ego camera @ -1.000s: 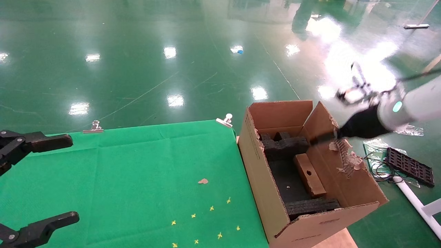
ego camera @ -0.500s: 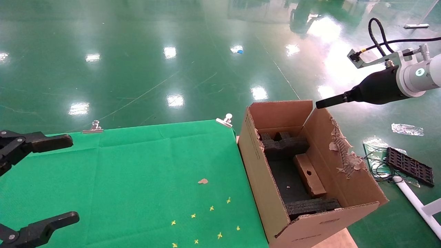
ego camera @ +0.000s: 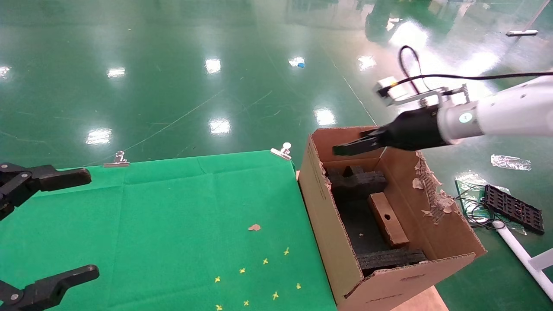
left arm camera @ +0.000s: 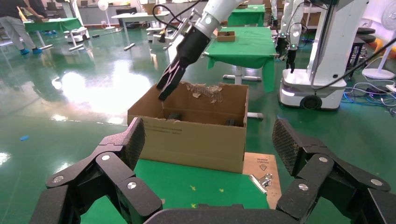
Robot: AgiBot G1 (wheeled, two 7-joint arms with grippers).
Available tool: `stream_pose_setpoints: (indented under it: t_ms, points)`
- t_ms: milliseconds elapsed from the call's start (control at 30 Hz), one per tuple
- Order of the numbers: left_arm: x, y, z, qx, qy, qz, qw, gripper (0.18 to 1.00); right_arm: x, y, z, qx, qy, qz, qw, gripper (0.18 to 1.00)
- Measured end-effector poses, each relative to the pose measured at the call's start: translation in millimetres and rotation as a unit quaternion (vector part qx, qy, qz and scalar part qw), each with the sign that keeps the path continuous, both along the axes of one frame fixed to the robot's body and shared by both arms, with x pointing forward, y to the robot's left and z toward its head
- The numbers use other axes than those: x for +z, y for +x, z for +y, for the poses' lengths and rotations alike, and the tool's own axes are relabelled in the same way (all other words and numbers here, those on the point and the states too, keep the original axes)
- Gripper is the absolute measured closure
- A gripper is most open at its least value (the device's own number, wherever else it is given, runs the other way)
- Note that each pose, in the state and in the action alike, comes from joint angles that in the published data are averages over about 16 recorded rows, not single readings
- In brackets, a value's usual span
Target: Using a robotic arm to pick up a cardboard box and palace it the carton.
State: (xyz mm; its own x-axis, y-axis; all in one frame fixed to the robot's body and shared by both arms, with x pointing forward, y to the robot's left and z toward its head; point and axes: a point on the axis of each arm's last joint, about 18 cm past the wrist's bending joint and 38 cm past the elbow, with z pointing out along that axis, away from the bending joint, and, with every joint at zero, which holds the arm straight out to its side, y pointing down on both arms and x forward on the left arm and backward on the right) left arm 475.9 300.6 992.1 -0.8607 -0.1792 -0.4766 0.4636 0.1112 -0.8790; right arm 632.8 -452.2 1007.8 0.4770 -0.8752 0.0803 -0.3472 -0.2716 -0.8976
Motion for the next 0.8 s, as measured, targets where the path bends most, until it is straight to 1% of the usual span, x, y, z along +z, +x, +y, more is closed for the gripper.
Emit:
stream_pose_setpoints:
  t_ms: [167, 367, 567, 800]
  points:
    - [0, 0, 0, 0.000, 0.000, 0.000, 1.0000, 0.184, -10, -2, 31, 0.069, 0.014, -0.015, 0.997, 0.178]
    - [0, 0, 0, 0.000, 0.000, 0.000, 1.0000, 0.184, -18, -11, 64, 0.146, 0.030, -0.040, 0.988, 0.178]
    - [0, 0, 0, 0.000, 0.000, 0.000, 1.0000, 0.184, -21, -27, 91, 0.215, 0.044, -0.071, 0.973, 0.178]
    - [0, 0, 0, 0.000, 0.000, 0.000, 1.0000, 0.184, -22, -50, 115, 0.288, 0.056, -0.115, 0.949, 0.178]
